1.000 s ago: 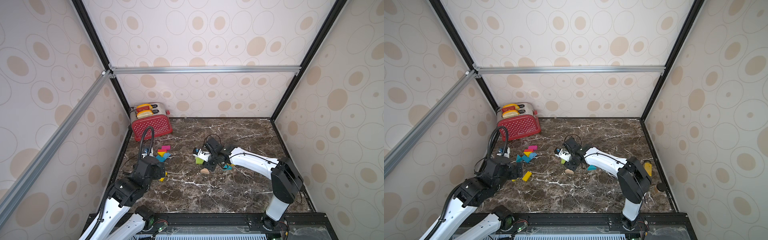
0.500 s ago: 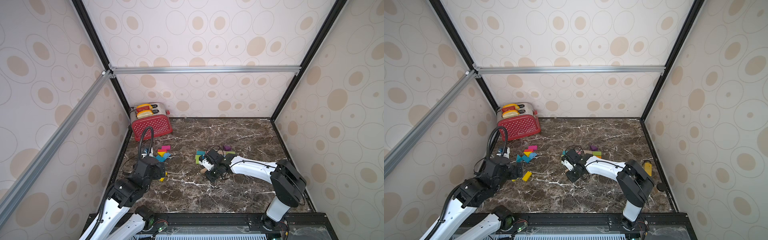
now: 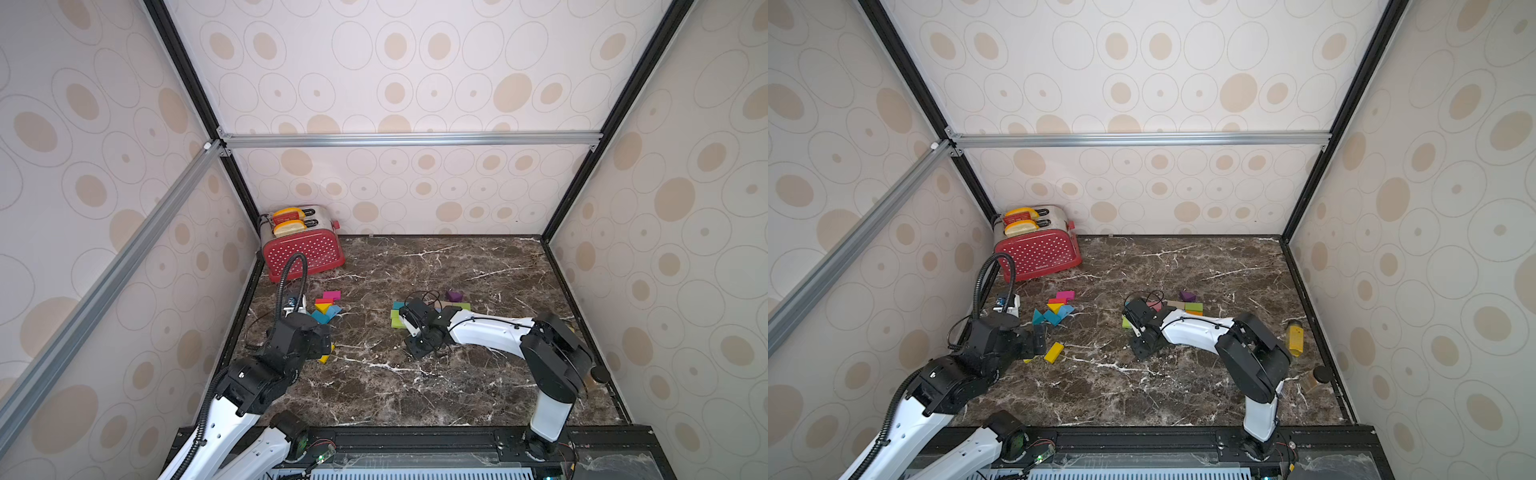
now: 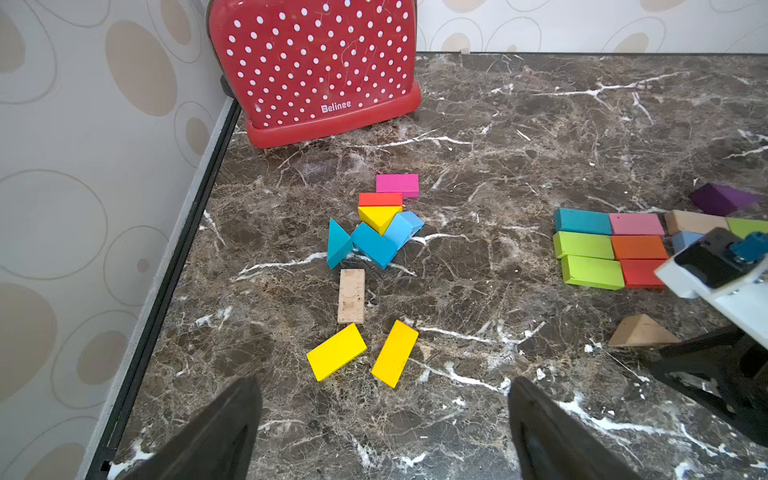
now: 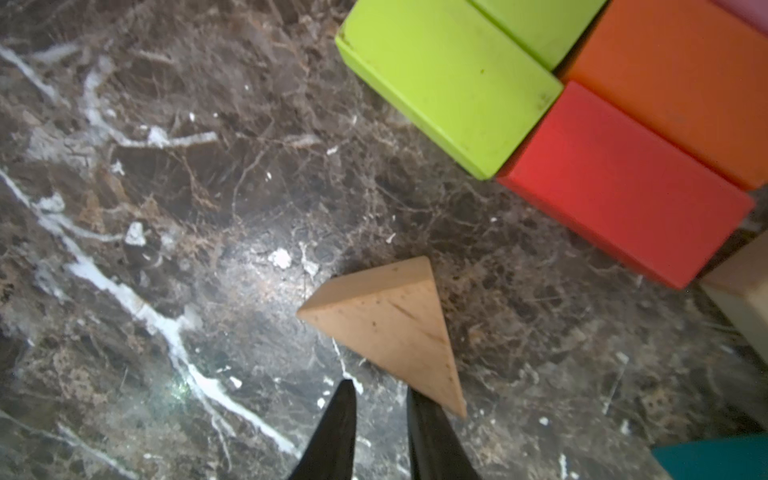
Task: Assemble a piece of candy with building blocks
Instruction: Assemble the building block at the center of the board.
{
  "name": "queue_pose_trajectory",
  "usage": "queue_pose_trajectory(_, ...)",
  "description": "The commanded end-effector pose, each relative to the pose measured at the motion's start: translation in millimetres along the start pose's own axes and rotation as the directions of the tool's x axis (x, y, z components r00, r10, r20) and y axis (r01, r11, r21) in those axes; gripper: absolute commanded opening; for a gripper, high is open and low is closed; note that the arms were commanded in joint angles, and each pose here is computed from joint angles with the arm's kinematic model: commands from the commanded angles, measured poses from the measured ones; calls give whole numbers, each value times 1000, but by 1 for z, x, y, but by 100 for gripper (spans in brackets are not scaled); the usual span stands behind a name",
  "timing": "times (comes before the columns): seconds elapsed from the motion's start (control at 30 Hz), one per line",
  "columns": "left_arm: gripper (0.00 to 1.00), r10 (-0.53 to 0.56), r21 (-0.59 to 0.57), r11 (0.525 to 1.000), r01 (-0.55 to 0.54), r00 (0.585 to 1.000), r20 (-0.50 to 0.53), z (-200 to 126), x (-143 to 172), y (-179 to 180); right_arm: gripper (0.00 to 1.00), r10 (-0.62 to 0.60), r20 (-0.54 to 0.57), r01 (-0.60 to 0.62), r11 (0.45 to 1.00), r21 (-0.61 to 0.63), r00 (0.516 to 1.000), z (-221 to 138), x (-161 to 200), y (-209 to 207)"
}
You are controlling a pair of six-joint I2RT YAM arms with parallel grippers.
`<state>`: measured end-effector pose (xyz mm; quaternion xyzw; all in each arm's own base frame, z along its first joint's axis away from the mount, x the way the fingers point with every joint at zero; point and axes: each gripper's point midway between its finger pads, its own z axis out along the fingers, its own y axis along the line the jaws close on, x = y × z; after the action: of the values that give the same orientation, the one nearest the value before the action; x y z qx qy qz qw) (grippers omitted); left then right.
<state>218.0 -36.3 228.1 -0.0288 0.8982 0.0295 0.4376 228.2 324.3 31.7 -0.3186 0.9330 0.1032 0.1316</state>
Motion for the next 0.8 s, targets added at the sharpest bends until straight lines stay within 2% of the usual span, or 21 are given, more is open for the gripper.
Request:
queue_pose_trajectory(0.0, 94, 11, -11, 1000, -11, 1000, 6, -1, -1, 3, 27, 41, 1, -42, 999, 22, 999, 7, -6, -3)
queue_pose_trajectory(0.27, 94, 9, -8, 1000, -9, 1000, 8, -1, -1, 3, 27, 110, 15, -110, 993, 31, 994, 10, -12, -5)
queue_pose_trajectory(0.57, 94, 8, -7, 1000, -8, 1000, 9, -1, -1, 2, 28, 171, 17, -170, 985, -31, 985, 16, -22, 4)
queue_pose_trajectory(0.77, 94, 10, -5, 1000, -10, 1000, 7, -1, -1, 2, 28, 200, 30, -199, 979, -29, 979, 15, -27, -1)
